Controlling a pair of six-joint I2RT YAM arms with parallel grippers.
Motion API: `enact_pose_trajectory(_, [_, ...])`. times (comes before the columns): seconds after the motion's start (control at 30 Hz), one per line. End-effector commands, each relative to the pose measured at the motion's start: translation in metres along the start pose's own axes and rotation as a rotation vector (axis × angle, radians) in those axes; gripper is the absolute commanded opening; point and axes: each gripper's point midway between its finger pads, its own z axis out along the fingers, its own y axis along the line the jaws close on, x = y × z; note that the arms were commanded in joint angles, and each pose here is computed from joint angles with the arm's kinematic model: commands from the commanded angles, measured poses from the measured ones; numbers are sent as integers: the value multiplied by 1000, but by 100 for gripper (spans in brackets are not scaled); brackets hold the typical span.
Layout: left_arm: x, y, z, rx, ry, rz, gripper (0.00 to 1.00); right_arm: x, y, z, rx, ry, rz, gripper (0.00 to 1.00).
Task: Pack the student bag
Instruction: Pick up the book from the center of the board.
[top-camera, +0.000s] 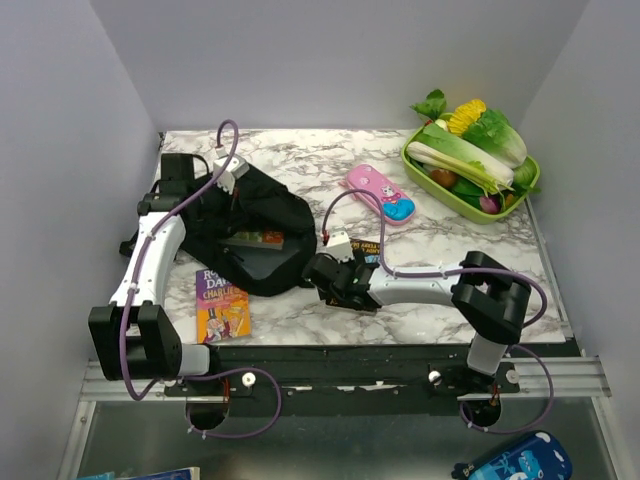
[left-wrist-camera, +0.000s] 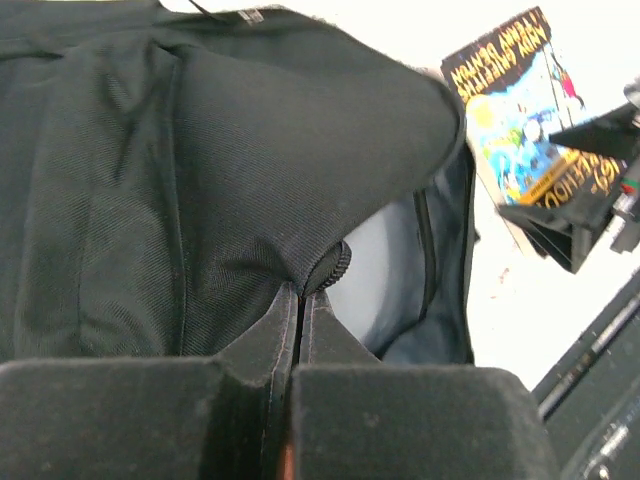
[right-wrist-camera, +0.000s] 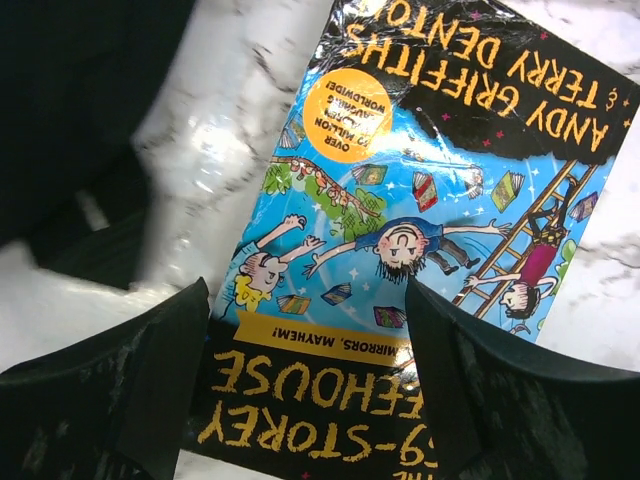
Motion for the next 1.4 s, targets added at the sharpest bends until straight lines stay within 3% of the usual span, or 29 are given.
enact_pose_trajectory(0.0, [7, -42, 5, 169, -1, 27, 0, 35, -45, -5, 164, 112, -131, 90])
enact_pose_trajectory(0.3, [11, -48, -4, 142, -12, 54, 0, 13, -29, 1, 180, 86, -120, 93])
enact_pose_trajectory(0.6, [23, -48, -5, 125, 5, 56, 0, 56, -36, 15, 204, 184, -129, 92])
enact_pose_trajectory(0.8, [20, -45, -5, 109, -3, 71, 0, 76, -51, 9, 213, 209, -104, 81])
enact_pose_trajectory(1.03, [20, -43, -5, 93, -8, 68, 0, 72, -55, -2, 177, 187, -67, 42])
enact_pose_trajectory(1.1, [19, -41, -4, 87, -9, 71, 0, 58, -53, -10, 144, 153, -46, 35])
enact_pose_trajectory(1.2, [17, -40, -4, 84, -13, 72, 0, 34, -53, -25, 104, 94, -35, 10])
enact_pose_trajectory(1.3, [12, -39, -5, 81, -21, 74, 0, 8, -59, -44, 76, 25, -21, 1])
enact_pose_trajectory(1.37, [11, -39, -5, 83, -23, 70, 0, -5, -64, -55, 60, -18, -24, 1])
